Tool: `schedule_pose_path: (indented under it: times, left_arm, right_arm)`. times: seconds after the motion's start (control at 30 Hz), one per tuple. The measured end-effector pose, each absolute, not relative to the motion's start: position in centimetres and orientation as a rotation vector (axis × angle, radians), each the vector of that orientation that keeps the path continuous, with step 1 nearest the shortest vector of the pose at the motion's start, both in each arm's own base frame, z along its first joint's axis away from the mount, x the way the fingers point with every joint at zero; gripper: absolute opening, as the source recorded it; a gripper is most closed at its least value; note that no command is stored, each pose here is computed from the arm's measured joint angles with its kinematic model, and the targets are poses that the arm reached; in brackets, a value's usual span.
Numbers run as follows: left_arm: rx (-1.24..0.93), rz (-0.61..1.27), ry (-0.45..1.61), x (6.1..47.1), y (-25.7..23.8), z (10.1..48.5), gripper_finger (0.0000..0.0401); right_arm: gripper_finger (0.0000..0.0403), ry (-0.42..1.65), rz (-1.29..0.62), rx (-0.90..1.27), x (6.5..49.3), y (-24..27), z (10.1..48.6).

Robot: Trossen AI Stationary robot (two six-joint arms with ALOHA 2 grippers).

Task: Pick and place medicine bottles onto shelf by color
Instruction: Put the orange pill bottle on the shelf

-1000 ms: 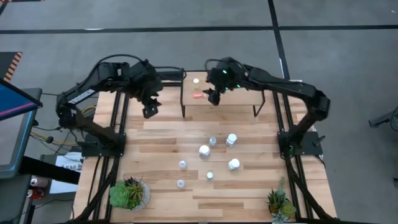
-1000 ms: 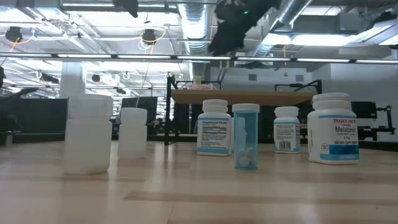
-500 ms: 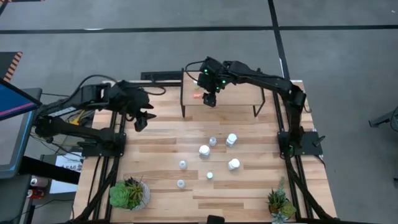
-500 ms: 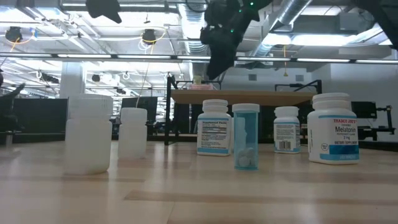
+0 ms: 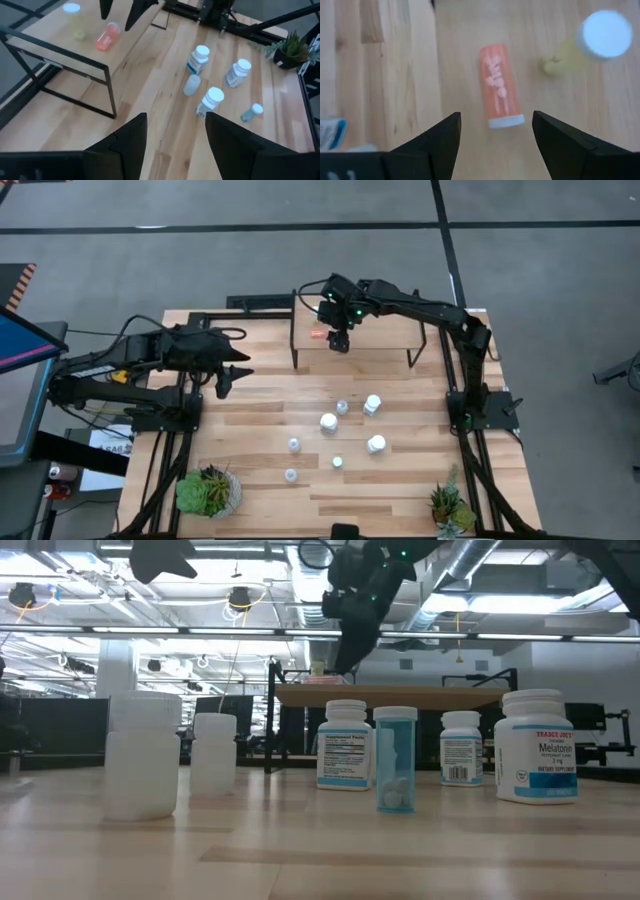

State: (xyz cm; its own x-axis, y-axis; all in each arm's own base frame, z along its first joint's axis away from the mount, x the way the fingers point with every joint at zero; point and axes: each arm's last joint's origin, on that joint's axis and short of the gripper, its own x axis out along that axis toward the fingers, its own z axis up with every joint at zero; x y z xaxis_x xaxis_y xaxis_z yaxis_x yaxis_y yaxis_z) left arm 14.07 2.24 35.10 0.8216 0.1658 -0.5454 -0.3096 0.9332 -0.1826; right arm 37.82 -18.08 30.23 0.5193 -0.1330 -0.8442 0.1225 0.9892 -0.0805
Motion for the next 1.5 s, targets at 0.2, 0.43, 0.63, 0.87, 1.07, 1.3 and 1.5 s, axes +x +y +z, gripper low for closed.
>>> schedule_pose_path:
  times: [0.2, 0.43, 0.63, 0.87, 1.07, 1.3, 1.5]
  left_arm:
    - [-0.256, 0.253, 0.557, 14.2, 2.3, 35.1, 0.0187]
    - [-0.254, 0.252, 0.555, 14.2, 2.3, 35.1, 0.0187]
    - [-0.254, 0.252, 0.556, 14.2, 2.3, 35.1, 0.0187]
    - [-0.254, 0.253, 0.555, 14.2, 2.3, 35.1, 0.0187]
    - [-0.249, 0.268, 0.554, 14.2, 2.3, 35.1, 0.0187]
    - [-0.248, 0.27, 0.553, 14.2, 2.3, 35.1, 0.0187]
    - [-0.248, 0.27, 0.554, 14.2, 2.3, 35.1, 0.0187]
  right_arm:
    - [0.027, 1.015, -0.162, -0.007, 37.6, -18.6, 29.9]
    - [0.027, 0.994, -0.135, -0.021, 37.7, -18.7, 30.0]
    - [0.027, 1.033, -0.109, 0.007, 38.1, -19.1, 28.4]
    - [0.027, 1.013, -0.111, -0.007, 38.6, -19.3, 28.1]
    - [0.0258, 1.04, -0.109, 0.008, 38.3, -19.4, 28.0]
    - [0.0179, 1.045, -0.11, 0.011, 38.2, -19.4, 28.0]
    - [0.0111, 1.043, -0.114, 0.021, 38.2, -19.3, 28.1]
